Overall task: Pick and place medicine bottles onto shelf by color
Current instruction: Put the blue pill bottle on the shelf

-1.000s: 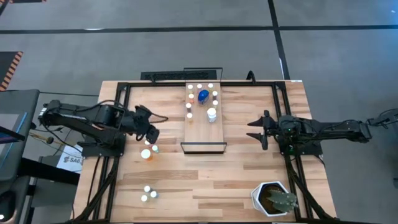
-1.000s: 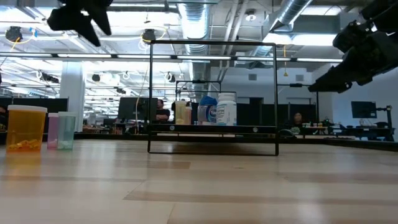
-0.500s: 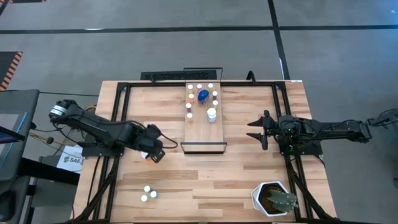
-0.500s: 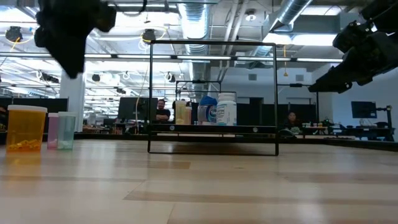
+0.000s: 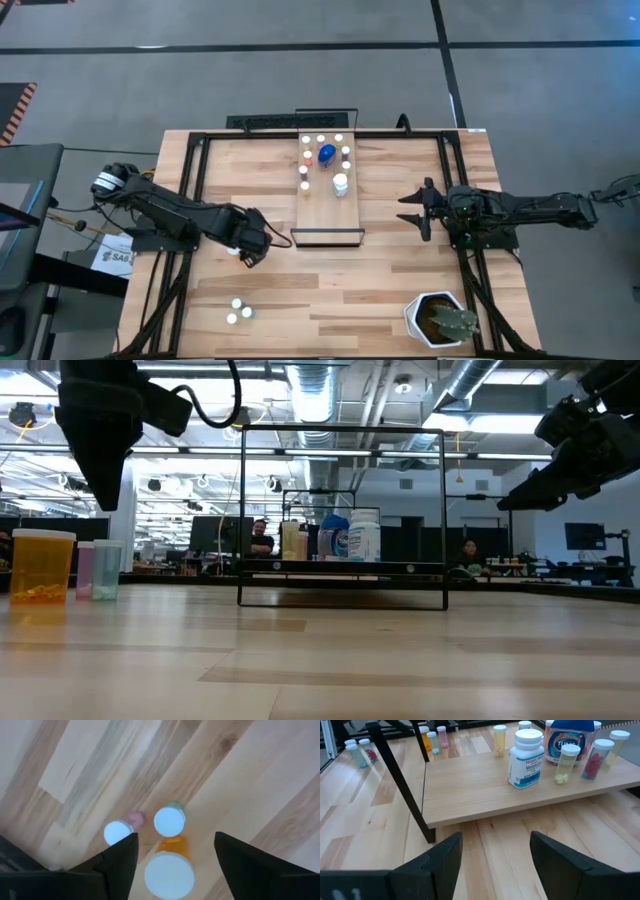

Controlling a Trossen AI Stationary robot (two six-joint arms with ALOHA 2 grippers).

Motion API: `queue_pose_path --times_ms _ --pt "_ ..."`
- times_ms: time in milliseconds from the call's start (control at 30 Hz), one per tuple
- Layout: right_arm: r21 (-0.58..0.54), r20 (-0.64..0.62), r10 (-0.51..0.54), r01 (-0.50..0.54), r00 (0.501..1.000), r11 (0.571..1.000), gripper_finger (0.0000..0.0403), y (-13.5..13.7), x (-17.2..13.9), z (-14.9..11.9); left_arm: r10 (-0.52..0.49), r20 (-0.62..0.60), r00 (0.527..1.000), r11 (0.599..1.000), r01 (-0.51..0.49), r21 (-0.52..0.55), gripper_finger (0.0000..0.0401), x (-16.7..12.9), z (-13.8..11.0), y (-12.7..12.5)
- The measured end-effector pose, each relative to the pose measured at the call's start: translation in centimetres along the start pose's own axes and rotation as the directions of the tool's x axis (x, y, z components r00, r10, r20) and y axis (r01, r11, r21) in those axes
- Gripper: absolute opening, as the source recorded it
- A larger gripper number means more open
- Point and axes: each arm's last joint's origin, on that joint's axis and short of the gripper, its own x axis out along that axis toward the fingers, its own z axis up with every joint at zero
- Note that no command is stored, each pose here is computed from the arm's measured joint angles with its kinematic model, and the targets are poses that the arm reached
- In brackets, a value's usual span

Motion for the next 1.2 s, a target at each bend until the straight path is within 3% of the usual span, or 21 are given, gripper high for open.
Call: queue_pose_path --times_ms 333,567,933,1067,1200 --pt "0.0 0.0 0.0 0.0 1.0 1.0 0.0255 0.0 0.0 0.0 -0.005 -0.011 1.0 0.989 0.007 0.147 0.0266 0.3 0.7 0.5" --pt "0.0 0.0 0.0 0.0 1.0 1.0 0.0255 0.0 0.0 0.0 -0.042 -0.078 0.996 0.985 0.054 0.166 0.0266 2.5 1.0 1.5" --pt "0.001 -0.001 -0.001 0.001 1.0 1.0 0.0255 0.0 0.0 0.0 -0.057 -0.086 0.995 0.977 0.073 0.198 0.0265 4.3 1.0 2.1" --pt "0.002 -0.001 -0.001 0.001 1.0 1.0 0.0255 0.0 0.0 0.0 -0.071 -0.076 0.995 0.973 0.085 0.216 0.0247 4.3 1.1 2.0" --pt "0.002 -0.001 -0.001 0.001 1.0 1.0 0.0255 0.0 0.0 0.0 -0.087 -0.091 0.992 0.971 0.105 0.214 0.0204 4.3 1.1 2.0"
